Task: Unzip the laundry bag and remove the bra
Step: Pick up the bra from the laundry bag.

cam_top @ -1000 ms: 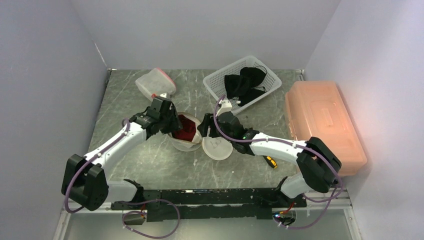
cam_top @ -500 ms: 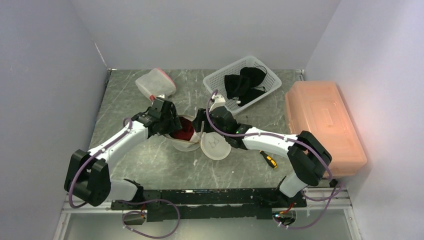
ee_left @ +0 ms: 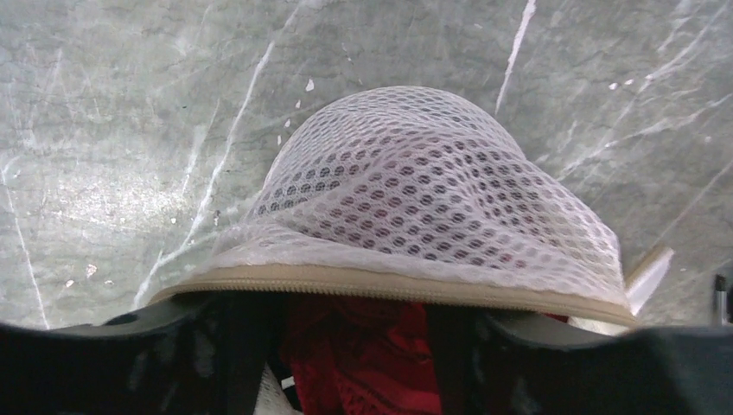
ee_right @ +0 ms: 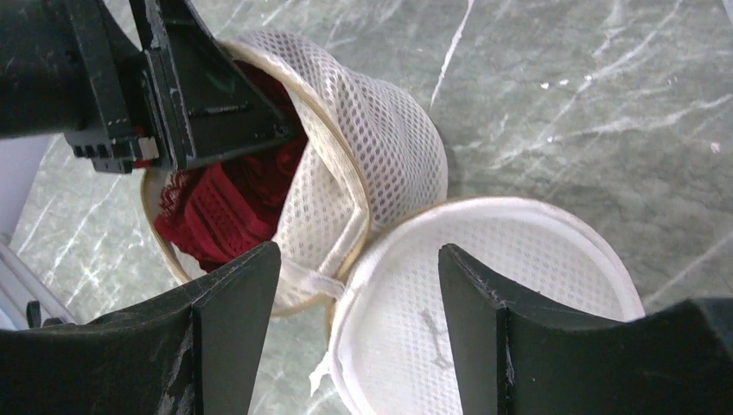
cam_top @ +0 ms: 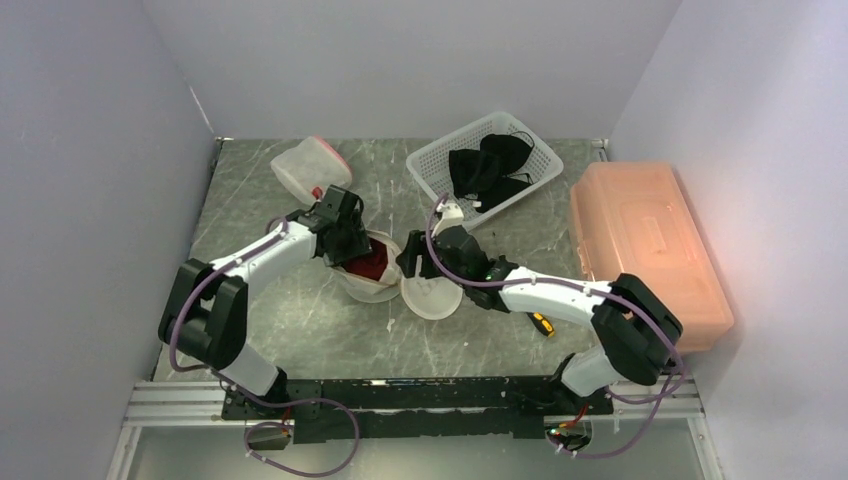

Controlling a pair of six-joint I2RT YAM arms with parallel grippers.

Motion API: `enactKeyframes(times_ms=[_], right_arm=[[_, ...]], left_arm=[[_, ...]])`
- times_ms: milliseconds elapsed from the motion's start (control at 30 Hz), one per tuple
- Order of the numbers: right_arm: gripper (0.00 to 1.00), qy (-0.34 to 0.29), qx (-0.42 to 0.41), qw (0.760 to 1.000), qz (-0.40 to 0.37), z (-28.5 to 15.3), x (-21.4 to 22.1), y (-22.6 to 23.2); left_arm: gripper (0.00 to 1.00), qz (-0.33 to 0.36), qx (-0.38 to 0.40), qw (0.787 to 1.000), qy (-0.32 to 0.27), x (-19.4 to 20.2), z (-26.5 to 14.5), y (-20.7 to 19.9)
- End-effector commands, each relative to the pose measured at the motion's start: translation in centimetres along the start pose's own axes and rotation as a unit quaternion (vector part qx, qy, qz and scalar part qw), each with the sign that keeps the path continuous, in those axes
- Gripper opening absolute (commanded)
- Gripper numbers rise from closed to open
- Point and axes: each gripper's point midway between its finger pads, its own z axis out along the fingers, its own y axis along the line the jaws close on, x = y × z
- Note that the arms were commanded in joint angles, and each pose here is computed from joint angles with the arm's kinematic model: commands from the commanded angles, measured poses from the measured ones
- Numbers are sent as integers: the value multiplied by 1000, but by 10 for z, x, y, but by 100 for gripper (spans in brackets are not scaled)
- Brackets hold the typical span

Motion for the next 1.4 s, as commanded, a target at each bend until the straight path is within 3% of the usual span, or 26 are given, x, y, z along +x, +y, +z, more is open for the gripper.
enactKeyframes(times_ms=[0,167,267,767,1100,1367], right_arm=[[72,-32,-9,999,8,-13,-13,1],[72,-42,-2,999,7,-23,-14,-5],[72,-45,-1,999,6,-26,-17,-6],[73,-91,-47,993,50,-28,-66,10],[78,-125,-86,987,52,-58,-83,16],[68,-86,-121,989,-4,-43,-77,33]], left_arm=[[57,-13,8,1000,-4,-6,5,-8],[20,-14,35,999,-6,-7,-1,-17],[4,-14,51,999,-15,-13,-13,-23],[3,24,184,982,-17,-21,-85,-63],[3,47,227,972,-45,-36,-123,-78],[3,77,240,968,-12,-19,-111,-79]])
